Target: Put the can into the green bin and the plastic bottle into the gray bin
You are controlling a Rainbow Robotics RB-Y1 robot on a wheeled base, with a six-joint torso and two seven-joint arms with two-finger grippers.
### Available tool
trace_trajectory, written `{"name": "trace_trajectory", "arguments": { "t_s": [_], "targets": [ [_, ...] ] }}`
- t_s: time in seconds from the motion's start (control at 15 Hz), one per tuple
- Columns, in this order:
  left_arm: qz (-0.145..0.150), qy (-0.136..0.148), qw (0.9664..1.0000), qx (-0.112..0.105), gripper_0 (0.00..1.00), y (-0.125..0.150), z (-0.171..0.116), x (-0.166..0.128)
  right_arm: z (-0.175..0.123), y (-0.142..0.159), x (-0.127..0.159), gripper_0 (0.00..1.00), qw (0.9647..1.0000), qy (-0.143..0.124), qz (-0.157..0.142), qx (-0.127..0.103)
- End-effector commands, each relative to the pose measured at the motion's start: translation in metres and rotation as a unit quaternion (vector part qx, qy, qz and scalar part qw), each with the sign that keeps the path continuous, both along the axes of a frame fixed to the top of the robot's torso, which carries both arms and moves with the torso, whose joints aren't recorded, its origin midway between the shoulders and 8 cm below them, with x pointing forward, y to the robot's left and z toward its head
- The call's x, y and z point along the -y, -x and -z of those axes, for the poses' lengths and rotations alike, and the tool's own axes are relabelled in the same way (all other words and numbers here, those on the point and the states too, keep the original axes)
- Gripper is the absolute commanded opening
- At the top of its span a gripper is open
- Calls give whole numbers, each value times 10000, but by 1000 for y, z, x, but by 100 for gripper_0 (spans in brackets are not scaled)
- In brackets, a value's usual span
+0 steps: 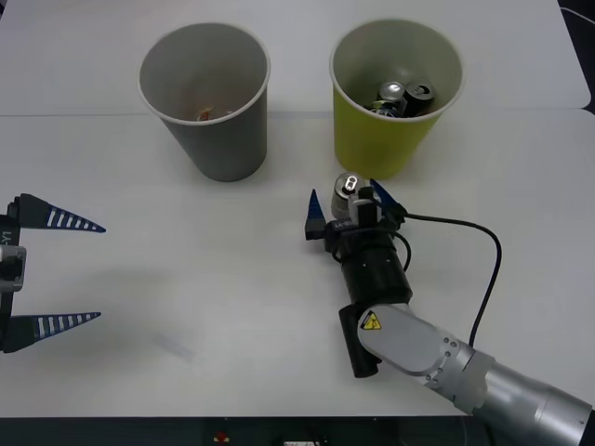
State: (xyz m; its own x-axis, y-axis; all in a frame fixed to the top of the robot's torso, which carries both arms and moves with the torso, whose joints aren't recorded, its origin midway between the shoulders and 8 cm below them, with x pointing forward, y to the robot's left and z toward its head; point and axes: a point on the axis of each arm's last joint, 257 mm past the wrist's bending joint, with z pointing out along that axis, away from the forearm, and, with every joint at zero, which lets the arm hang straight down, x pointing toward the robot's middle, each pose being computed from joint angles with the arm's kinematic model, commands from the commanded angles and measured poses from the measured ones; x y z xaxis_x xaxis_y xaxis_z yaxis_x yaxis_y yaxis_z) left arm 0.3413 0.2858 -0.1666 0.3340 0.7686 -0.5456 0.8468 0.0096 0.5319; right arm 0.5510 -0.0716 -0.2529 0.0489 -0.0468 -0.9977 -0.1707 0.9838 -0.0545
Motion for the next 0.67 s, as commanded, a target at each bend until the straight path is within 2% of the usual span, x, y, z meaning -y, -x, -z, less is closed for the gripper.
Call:
{"name": "trace_trajectory", "arguments": {
  "t_s": [0.07,0.47,0.67],
  "targets": [
    [0,0,10000,0,100,0,0,0,0,-1,3,0,10000,51,5,3],
    [0,0,10000,0,100,0,0,0,3,0,3,0,9999,124,-5,-15],
    [0,0,10000,0,100,0,0,0,0,-1,6,0,9997,227,-33,56]
  ]
}}
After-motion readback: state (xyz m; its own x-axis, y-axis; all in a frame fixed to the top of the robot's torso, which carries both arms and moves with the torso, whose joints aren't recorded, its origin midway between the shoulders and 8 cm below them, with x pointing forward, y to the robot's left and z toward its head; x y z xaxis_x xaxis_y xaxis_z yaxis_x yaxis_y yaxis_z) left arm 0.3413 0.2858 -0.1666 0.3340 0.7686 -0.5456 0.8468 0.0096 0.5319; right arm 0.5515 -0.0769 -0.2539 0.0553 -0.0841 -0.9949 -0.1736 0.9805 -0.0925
